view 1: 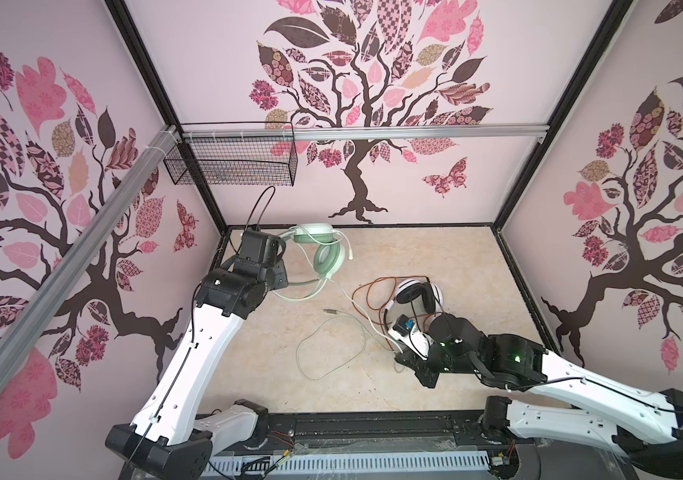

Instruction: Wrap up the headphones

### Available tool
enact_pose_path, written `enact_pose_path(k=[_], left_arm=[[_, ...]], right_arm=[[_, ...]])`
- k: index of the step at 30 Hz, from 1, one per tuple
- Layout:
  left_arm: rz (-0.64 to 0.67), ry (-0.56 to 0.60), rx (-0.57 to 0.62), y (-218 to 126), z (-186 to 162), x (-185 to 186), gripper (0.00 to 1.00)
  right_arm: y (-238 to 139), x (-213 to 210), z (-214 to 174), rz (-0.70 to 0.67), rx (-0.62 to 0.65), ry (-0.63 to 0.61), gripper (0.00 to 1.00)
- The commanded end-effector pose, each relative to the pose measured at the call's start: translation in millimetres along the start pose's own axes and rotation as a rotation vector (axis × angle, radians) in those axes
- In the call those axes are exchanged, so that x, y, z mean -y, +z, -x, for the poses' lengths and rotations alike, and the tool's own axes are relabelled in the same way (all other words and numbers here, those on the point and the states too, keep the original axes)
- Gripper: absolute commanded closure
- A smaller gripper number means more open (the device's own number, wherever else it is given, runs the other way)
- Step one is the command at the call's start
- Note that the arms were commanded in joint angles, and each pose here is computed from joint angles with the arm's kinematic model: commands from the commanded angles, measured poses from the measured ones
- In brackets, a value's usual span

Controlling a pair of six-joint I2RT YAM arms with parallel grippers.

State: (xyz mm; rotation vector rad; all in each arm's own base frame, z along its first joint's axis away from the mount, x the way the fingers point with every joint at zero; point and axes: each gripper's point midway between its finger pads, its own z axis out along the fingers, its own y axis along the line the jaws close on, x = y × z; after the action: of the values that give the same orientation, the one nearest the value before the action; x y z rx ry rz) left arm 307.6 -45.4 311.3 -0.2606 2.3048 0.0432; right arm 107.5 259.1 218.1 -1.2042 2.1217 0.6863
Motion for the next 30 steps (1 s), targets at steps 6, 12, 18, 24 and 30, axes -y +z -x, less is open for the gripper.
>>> enact_pose_path(k=[6,12,18,24,30], left_arm=[[-0.076,-0.107,0.09,-7,33,14,1.0],[-0.128,-0.135,0.079,-11,37,19,1.0],[-0.181,-0.162,0.049,-11,33,25,1.0],[-0.123,-0.132,0.033,-4,23,14,1.0],[-0.02,-0.069,0.019,0,6,-7,1.0]], right_arm=[[1,-28,8,0.065,-0.023,-0.079,1.0],[7,-35,1,0.082,-0.069,-0.107,1.0],[12,-44,0,0.103,-0.081,-0.123,1.0],[0,-39,8,0.044,-0.062,-0.147,1.0],[-46,-2,44,-0.186,0.052,-0.159,1.0]])
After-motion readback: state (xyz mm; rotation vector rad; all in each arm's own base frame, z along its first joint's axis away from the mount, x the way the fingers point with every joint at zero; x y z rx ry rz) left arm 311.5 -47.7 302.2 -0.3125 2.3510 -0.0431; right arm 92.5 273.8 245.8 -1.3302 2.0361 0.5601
